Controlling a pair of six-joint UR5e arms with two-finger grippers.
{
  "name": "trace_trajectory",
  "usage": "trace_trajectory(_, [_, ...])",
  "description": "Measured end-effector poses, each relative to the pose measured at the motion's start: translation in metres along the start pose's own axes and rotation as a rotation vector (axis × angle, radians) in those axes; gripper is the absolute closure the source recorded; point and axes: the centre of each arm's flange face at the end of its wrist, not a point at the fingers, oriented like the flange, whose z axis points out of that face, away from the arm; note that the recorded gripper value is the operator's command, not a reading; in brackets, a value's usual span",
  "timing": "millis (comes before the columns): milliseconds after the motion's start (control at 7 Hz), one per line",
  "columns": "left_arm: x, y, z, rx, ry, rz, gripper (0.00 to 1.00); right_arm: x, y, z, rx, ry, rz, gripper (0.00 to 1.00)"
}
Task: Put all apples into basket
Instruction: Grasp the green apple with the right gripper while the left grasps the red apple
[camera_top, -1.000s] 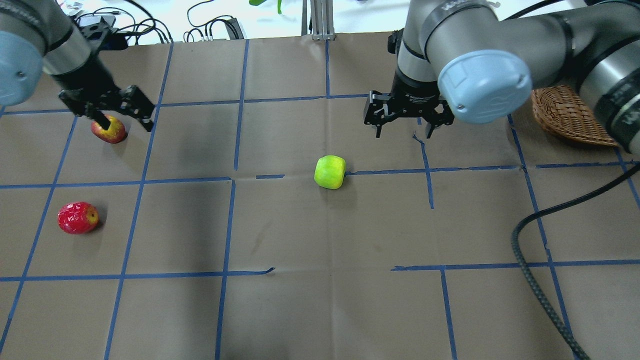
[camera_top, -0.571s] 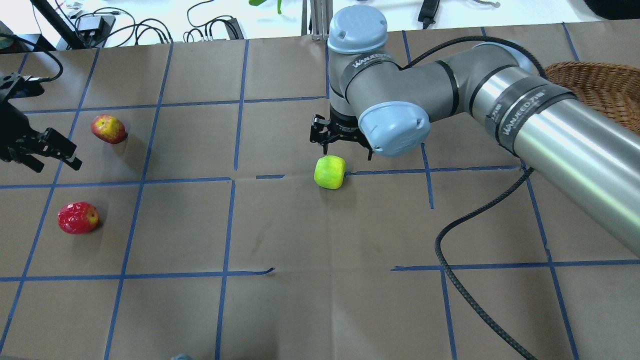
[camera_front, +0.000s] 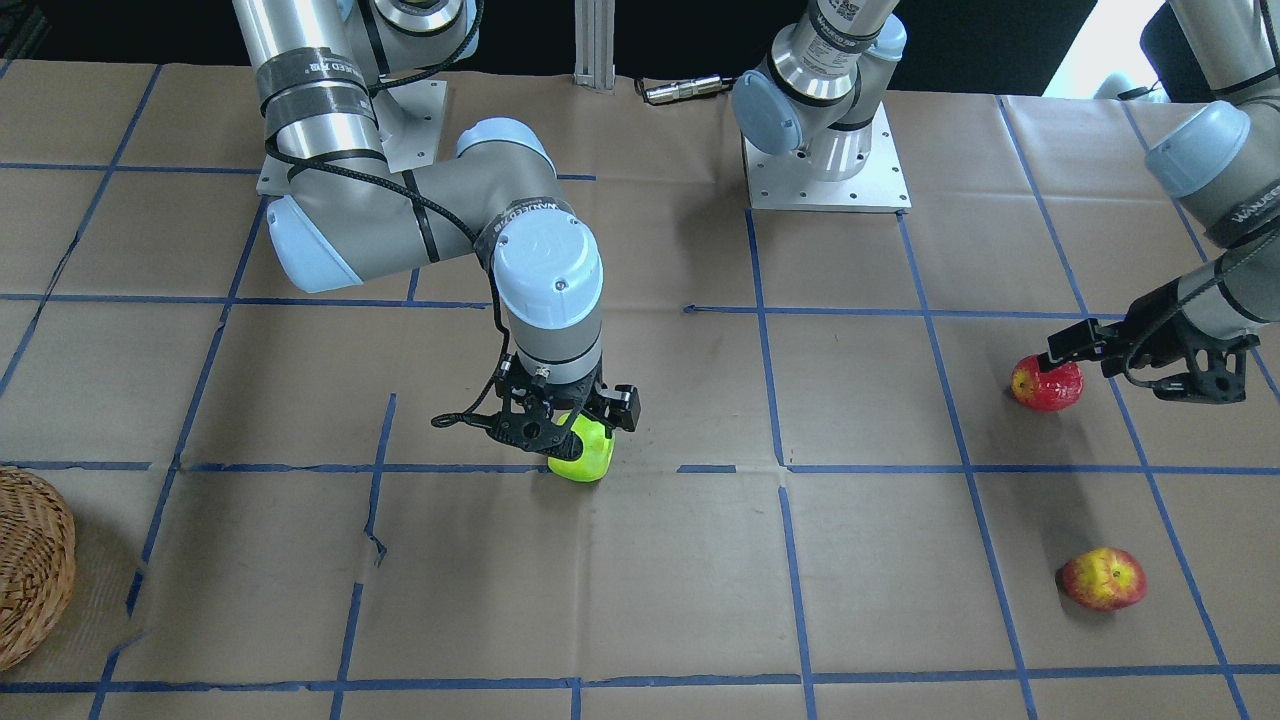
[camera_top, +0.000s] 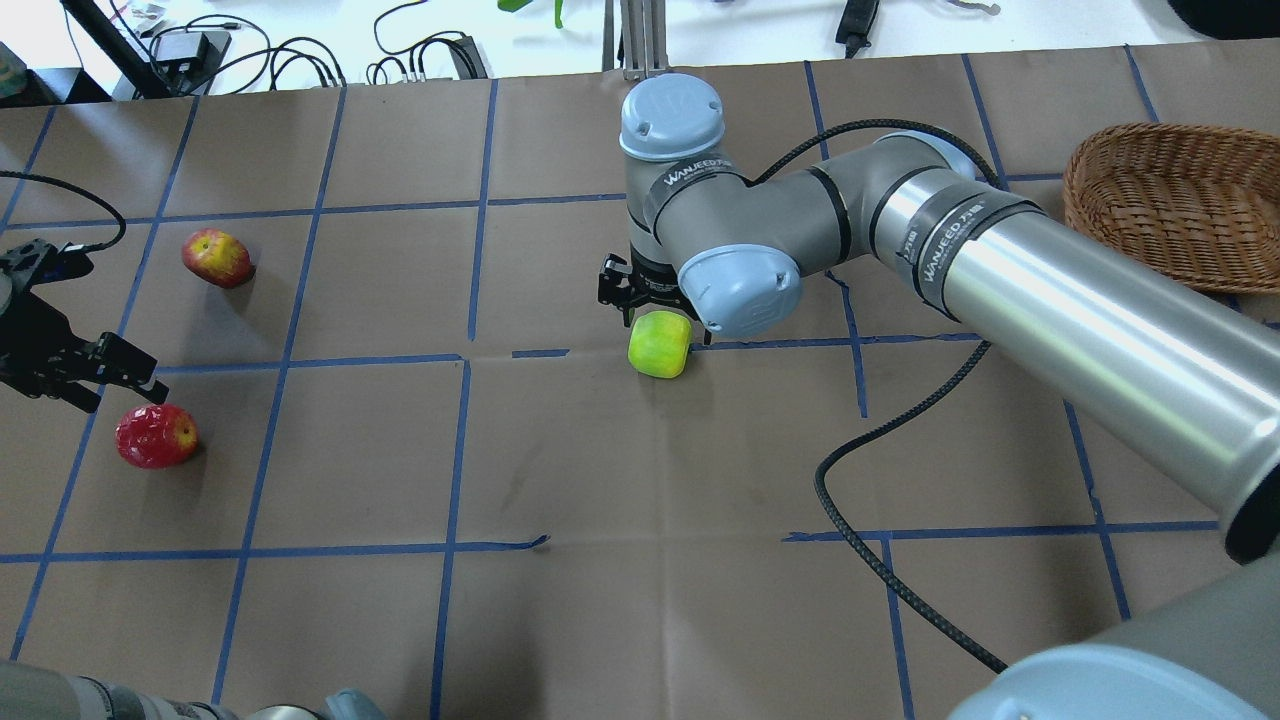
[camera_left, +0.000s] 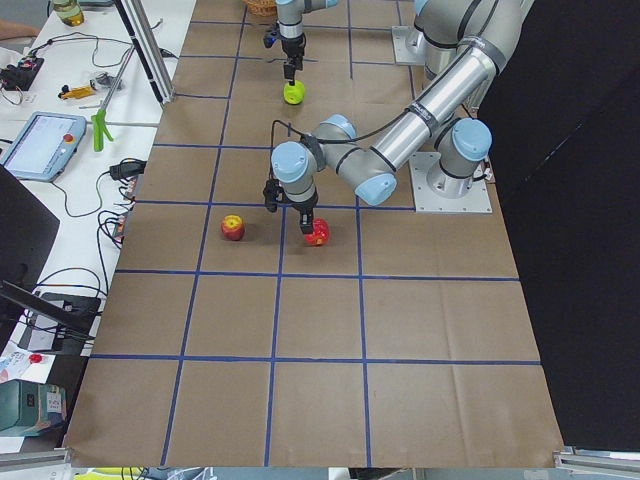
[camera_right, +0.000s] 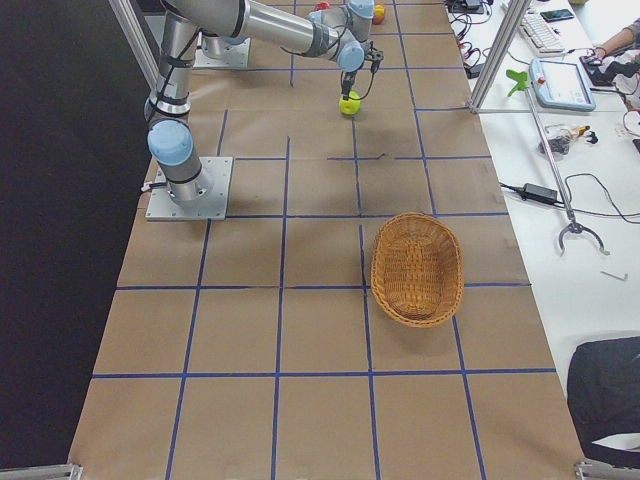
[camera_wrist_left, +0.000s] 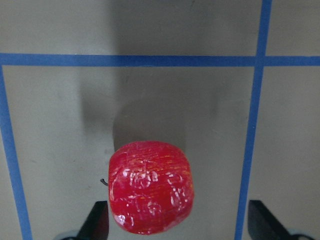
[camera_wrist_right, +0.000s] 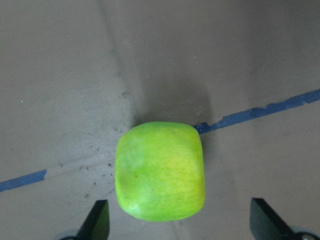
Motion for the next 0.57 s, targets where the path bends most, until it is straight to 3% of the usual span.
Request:
trace_trajectory(143, [-0.002, -0.001, 0.013, 0.015, -0.012, 0.0, 0.04, -0.003, -0.003, 0.012, -0.001, 0.0, 0.0, 0.02])
trace_trajectory(286, [-0.007, -0.005, 0.025, 0.025, -0.022, 0.002, 0.04, -0.006, -0.008, 0.026, 0.0, -0.001, -0.001, 0.19])
trace_trajectory(571, [-0.014, -0.01, 0.047, 0.018, -0.017, 0.001, 0.03, -0.008, -0.012, 0.04, -0.001, -0.001, -0.007, 0.88])
